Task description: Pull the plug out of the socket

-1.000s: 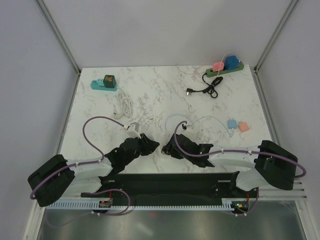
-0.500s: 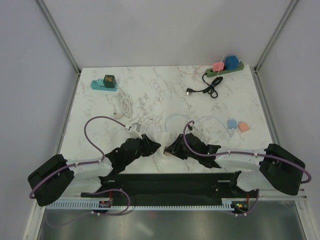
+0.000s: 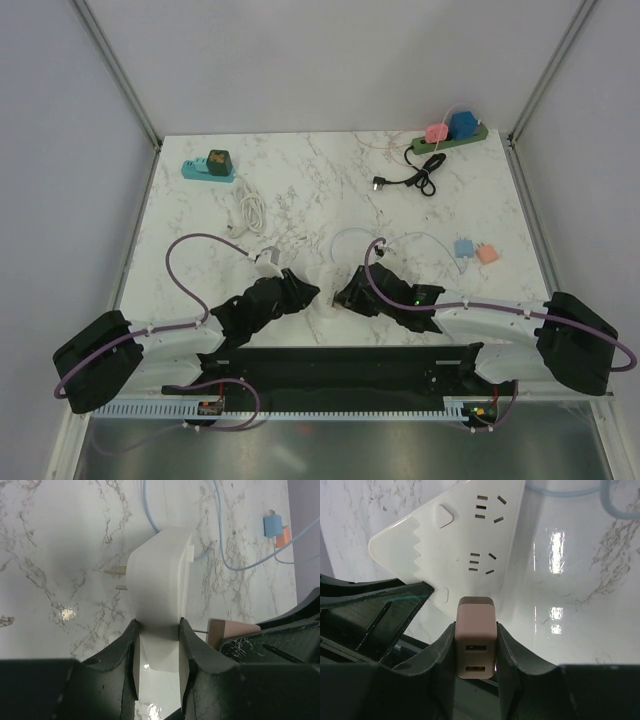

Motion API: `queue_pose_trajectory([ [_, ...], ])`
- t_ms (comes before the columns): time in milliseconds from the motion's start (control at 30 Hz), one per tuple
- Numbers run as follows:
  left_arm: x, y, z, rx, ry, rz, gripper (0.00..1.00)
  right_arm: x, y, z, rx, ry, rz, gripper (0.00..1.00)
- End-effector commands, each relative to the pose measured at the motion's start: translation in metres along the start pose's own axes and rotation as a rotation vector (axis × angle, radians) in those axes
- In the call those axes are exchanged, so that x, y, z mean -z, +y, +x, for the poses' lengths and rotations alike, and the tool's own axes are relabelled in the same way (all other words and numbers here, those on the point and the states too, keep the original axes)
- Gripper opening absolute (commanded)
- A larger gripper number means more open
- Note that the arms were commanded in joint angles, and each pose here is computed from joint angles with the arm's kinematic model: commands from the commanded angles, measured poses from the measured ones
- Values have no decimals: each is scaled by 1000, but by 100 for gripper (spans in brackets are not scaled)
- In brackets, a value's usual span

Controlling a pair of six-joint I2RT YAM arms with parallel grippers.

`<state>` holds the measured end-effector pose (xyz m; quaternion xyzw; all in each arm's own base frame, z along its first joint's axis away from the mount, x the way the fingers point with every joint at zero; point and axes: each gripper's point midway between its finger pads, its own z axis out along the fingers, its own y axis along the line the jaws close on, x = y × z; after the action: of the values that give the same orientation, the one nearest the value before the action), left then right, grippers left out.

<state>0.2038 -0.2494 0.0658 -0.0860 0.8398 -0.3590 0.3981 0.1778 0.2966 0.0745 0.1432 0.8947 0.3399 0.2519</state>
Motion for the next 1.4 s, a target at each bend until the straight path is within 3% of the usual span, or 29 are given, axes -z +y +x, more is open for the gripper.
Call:
queue_pose_trajectory([
  [0,6,67,3,-110,-21,-261,2,5,1,-17,131,-99,124,0],
  [300,5,62,5,-120,-14,-230,2,19,40,-28,193,-136,37,0],
  [500,1,60,8,-135,6,-226,2,64,85,-94,245,-288,-27,0],
  [667,1,57,9,-138,10,-213,2,85,75,-170,187,-346,-46,0],
  [700,1,58,8,-138,8,-212,2,92,59,-200,142,-404,-13,0],
  [867,4,59,8,-140,1,-203,2,140,15,-267,60,-545,22,0],
  [967,3,56,7,-138,-3,-194,2,161,-38,-295,-33,-585,82,0],
  [1000,2,57,8,-141,3,-195,2,171,-75,-307,-107,-625,143,0],
  [1167,-2,53,10,-150,16,-185,2,159,-156,-293,-260,-563,187,0],
  [1367,-2,51,10,-149,14,-172,2,126,-174,-281,-309,-538,71,0],
])
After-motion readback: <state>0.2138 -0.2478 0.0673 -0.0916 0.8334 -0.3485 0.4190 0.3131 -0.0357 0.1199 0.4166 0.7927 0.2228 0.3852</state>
